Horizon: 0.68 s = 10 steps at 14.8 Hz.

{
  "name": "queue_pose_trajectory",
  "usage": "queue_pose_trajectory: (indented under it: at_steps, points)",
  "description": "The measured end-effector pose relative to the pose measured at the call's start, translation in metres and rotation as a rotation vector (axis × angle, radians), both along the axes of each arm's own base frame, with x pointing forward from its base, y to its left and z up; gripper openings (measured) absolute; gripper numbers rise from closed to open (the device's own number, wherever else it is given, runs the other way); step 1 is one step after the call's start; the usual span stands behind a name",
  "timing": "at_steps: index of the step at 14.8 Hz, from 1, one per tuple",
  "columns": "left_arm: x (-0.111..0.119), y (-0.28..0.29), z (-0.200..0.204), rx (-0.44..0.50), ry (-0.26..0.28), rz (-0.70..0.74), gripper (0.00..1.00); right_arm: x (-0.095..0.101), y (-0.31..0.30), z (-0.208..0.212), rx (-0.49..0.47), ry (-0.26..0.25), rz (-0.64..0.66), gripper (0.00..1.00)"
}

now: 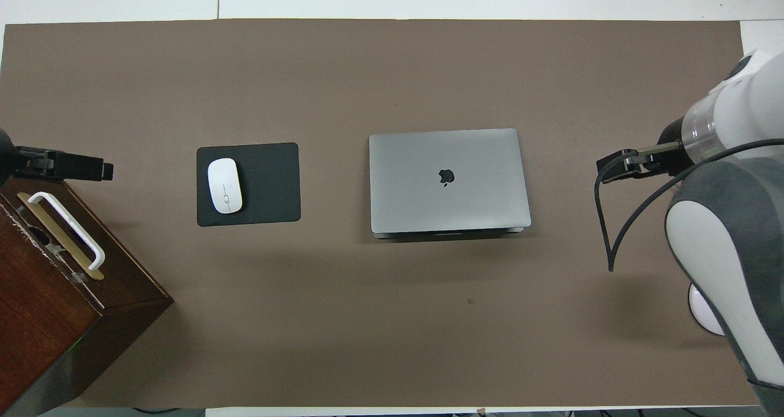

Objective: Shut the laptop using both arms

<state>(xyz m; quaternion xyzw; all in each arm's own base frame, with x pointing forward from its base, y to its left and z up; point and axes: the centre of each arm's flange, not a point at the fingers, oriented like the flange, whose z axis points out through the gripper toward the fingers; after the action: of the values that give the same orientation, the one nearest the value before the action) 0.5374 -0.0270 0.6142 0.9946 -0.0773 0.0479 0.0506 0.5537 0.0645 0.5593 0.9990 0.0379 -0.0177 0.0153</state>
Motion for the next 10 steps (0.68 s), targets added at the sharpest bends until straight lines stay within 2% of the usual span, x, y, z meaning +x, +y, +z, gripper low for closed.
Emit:
queue_pose_trajectory:
  at_steps: [4,10]
  points:
    - [0.019,0.004,-0.014,0.049,0.024,0.044,1.0,0.002,-0.013,0.002,0.001,-0.007,-0.023,1.0]
    - [0.02,0.001,-0.014,0.07,0.022,0.041,1.0,0.002,-0.014,0.003,0.001,-0.009,-0.025,1.0]
